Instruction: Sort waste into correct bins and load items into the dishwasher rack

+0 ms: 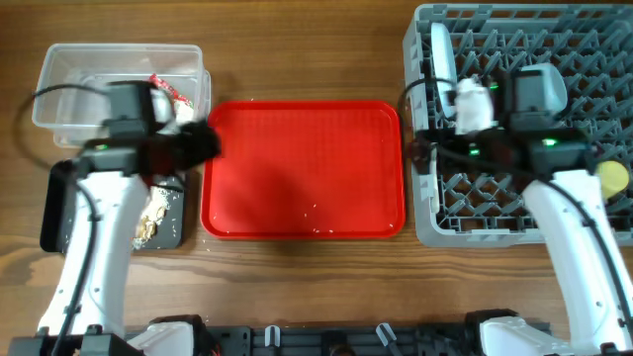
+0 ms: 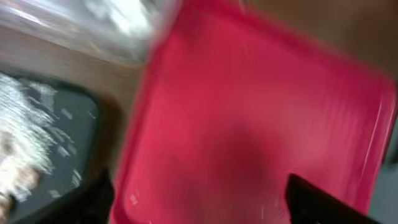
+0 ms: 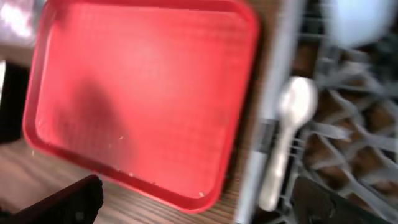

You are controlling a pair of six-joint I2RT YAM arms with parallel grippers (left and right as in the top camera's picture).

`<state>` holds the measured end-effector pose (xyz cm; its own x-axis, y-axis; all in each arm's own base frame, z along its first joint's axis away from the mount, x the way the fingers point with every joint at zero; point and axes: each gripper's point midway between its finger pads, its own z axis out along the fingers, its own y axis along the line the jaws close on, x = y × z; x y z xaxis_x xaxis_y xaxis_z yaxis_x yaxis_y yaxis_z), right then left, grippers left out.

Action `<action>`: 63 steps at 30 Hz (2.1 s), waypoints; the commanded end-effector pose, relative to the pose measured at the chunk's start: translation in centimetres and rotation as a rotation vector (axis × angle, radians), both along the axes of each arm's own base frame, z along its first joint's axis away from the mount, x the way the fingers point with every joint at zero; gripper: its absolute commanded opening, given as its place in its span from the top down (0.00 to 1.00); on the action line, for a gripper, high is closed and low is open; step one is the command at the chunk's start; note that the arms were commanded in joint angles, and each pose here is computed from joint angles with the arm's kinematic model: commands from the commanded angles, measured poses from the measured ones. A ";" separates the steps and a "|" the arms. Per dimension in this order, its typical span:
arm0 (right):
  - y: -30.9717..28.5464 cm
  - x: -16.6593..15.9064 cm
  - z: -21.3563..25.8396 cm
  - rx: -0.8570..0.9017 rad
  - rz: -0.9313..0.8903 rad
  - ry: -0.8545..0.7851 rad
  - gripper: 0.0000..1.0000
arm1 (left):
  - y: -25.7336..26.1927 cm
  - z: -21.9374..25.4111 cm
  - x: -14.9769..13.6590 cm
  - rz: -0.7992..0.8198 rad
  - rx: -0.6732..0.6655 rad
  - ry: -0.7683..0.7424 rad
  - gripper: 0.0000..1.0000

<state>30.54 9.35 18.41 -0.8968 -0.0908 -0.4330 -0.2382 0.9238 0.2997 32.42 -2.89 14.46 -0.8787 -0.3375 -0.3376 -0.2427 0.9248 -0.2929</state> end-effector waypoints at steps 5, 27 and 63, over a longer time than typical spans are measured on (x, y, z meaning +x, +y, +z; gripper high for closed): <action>-0.5 -0.9 -0.6 -0.048 -0.052 0.055 0.00 | 0.4 -2.6 -6.5 -0.066 0.084 0.290 0.00; -4.5 -10.2 7.9 -0.003 -0.205 -0.616 0.00 | 0.6 11.1 -14.8 0.019 0.052 -0.687 0.00; -6.4 -8.4 5.4 0.022 -0.298 -1.114 0.00 | 0.7 7.3 -17.4 0.012 0.059 -0.513 0.00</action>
